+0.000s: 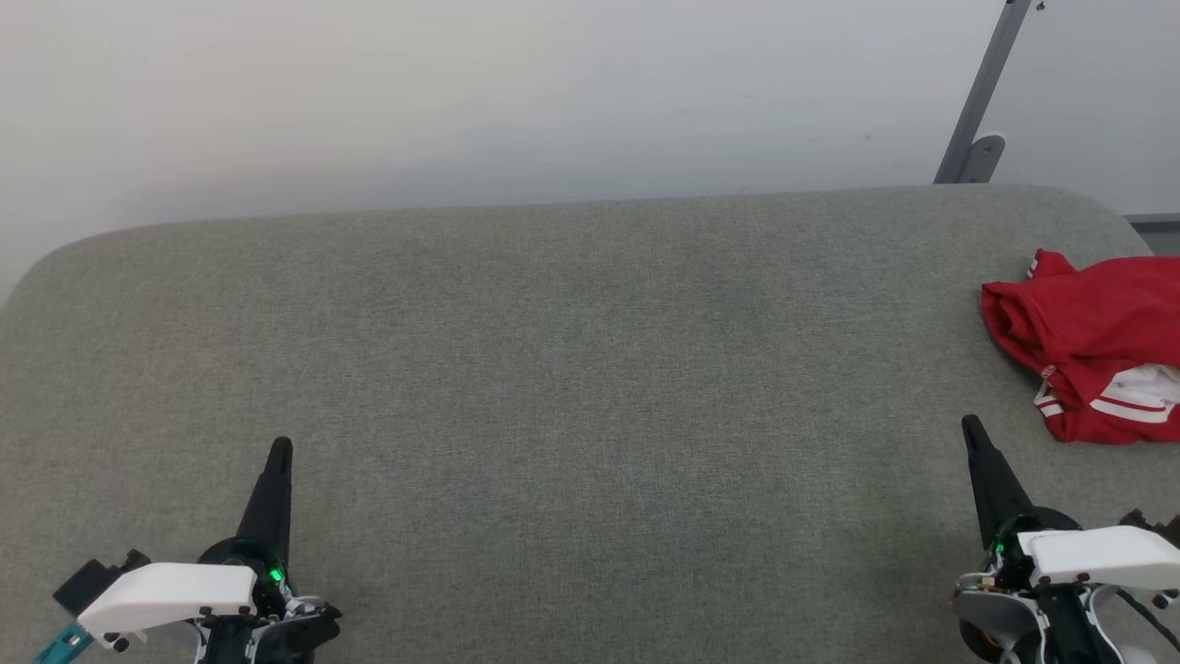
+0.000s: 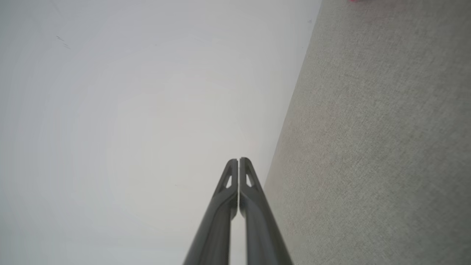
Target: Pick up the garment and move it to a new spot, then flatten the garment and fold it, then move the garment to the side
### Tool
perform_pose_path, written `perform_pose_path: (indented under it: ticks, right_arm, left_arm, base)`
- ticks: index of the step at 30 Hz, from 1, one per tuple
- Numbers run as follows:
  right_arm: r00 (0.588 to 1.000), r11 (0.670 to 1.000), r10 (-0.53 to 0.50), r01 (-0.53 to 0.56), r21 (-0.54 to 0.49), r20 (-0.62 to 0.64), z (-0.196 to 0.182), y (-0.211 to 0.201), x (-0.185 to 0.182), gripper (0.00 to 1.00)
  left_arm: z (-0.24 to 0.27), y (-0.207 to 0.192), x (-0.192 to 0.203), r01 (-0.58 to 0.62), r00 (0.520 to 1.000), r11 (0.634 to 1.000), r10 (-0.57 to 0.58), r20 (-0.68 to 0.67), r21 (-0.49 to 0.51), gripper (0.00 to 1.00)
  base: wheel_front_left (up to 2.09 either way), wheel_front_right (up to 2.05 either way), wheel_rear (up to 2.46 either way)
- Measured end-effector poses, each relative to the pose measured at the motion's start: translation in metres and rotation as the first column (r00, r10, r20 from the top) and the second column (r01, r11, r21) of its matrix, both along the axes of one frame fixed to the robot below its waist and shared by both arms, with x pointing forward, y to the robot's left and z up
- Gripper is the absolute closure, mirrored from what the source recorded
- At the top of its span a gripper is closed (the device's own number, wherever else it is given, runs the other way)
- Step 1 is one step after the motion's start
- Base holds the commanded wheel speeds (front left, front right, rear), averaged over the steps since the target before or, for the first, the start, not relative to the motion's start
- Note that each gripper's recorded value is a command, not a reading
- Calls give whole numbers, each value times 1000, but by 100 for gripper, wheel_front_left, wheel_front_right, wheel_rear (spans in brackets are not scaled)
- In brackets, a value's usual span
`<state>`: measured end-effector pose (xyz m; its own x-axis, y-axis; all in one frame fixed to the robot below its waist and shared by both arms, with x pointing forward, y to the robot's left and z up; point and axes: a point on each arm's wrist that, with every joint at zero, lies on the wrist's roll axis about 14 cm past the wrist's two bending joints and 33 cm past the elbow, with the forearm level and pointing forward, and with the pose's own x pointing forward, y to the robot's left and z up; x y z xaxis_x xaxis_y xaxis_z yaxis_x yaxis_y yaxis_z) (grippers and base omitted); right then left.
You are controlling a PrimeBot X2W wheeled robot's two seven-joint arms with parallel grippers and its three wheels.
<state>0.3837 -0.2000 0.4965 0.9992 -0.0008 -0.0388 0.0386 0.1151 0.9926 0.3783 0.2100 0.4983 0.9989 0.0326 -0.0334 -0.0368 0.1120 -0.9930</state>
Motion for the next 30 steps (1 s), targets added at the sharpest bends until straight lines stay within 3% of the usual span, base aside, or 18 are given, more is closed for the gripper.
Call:
perform_pose_path:
  ticks: [18,30]
  right_arm:
    - [1000,993,-3,0,116,30,8,0,4,100]
    - [999,993,-3,-1,116,33,9,0,5,100]
  left_arm:
    - [5,-10,9,32,999,993,-30,24,-116,100]
    - [5,-11,9,32,999,993,-30,24,-117,100]
  base:
    - [0,0,0]
    - [0,0,0]
